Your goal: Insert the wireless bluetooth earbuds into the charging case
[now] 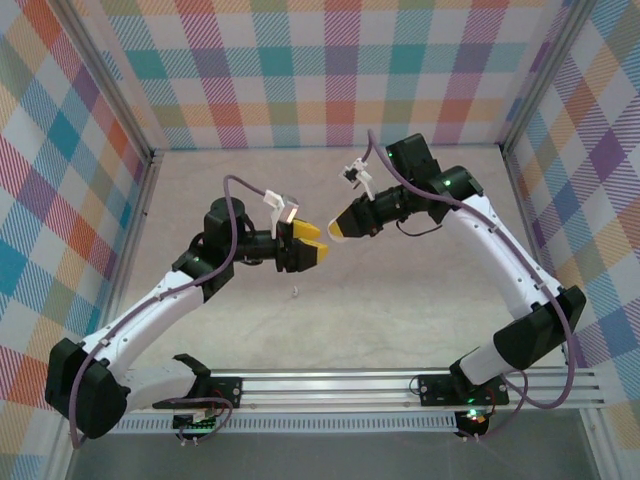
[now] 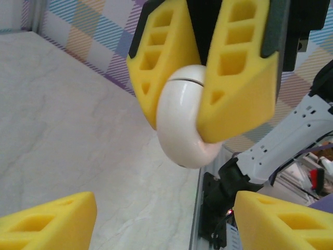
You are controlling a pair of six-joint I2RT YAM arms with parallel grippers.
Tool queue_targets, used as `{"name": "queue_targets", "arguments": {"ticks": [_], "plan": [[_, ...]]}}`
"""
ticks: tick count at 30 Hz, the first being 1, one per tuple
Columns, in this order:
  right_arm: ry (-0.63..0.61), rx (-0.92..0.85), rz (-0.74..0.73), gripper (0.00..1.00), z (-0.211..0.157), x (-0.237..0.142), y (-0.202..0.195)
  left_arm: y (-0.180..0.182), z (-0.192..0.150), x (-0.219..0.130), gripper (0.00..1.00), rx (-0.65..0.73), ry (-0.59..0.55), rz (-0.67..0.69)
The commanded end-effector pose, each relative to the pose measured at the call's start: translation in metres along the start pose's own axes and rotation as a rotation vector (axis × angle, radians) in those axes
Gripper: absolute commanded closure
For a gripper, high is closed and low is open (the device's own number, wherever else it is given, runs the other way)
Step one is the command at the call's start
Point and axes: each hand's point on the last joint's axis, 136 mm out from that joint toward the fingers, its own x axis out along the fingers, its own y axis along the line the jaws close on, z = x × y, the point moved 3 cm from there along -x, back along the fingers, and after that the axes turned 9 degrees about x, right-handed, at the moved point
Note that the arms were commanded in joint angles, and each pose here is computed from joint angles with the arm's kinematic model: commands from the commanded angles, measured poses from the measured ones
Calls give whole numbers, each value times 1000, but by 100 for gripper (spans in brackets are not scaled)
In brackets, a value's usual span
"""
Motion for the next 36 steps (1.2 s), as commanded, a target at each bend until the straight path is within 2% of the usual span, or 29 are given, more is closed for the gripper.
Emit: {"name": "queue_targets", "arguments": {"ticks": [1,4,10,16,18,20,23,26,29,32,36], "plan": [[-25,-110,124,100,-3,-4,27,-12,16,3,30,5,-58,-107],[-32,-99,138,100,-2,-2,27,-14,18,10,35,-14,-45,-152],[-24,-50,163,100,-1,3,24,-15,23,15,46,-2,-90,-142],[-34,-46,176,100,0,5,22,-18,30,23,48,-19,-100,-187],[-38,-40,182,100,1,5,23,-17,29,25,53,-28,-92,-193],[-48,-38,186,100,3,5,23,-17,28,27,64,-37,-83,-203],[-51,-30,196,100,4,7,23,-15,27,29,74,-49,-80,-194],[-46,-7,194,90,2,9,21,-12,27,28,87,-56,-90,-167],[-54,18,192,71,4,8,20,-10,26,26,99,-57,-92,-141],[-77,49,181,53,9,6,21,-9,26,24,100,-55,-92,-115],[-133,109,149,46,20,-2,19,-4,26,19,100,-64,-111,-67]]}}
